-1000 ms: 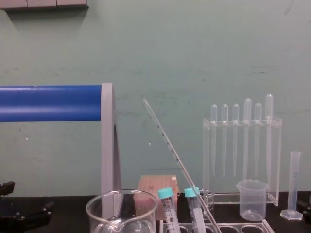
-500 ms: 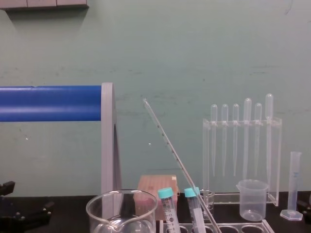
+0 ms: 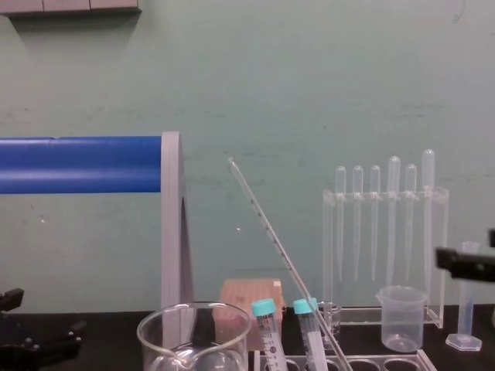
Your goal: Hold the thermometer with one hand and immerse one end into the beaker, then reinsert it into the test tube rack.
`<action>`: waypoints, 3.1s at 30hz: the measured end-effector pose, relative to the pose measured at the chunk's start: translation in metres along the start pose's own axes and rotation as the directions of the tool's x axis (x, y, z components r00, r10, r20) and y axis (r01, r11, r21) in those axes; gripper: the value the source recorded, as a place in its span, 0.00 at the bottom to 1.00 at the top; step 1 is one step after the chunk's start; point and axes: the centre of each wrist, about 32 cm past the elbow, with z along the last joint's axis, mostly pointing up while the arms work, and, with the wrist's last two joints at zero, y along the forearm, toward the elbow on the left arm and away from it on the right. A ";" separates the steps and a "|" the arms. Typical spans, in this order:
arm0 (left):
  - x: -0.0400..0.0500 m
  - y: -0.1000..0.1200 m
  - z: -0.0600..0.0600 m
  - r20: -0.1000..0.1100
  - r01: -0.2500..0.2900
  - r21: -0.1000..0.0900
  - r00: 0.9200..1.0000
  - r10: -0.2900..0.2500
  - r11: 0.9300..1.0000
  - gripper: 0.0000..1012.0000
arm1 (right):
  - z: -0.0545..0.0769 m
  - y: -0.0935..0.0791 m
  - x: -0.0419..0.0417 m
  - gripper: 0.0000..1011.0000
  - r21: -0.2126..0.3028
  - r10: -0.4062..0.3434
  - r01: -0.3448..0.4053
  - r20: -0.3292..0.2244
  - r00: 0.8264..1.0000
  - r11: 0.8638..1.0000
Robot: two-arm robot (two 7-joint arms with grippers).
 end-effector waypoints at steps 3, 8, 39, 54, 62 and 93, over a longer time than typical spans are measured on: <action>0.0000 0.000 0.000 0.000 0.000 0.000 1.000 0.000 1.000 1.00 | 0.018 0.004 0.0001 0.99 0.006 0.095 -0.094 -0.066 0.993 0.996; 0.0000 0.000 0.000 0.000 0.000 0.000 1.000 0.000 1.000 1.00 | 0.039 0.016 -0.0005 0.99 0.012 0.253 -0.253 -0.104 0.962 0.967; 0.0000 0.000 0.000 0.000 0.000 0.000 1.000 0.000 1.000 1.00 | 0.061 0.101 -0.0301 0.99 -0.056 0.533 -0.533 -0.010 0.846 0.844; 0.0000 0.000 0.000 0.000 0.000 0.000 1.000 0.000 1.000 1.00 | 0.056 0.111 -0.0366 0.99 -0.056 0.535 -0.535 -0.017 0.844 0.843; 0.0000 0.000 0.000 0.000 0.000 0.000 1.000 0.000 1.000 1.00 | 0.056 0.116 -0.0394 0.99 -0.044 0.525 -0.526 -0.021 0.851 0.849; 0.0000 0.000 0.000 0.000 0.000 0.000 1.000 0.000 1.000 1.00 | 0.055 0.117 -0.0406 0.59 -0.050 0.530 -0.531 -0.024 0.847 0.846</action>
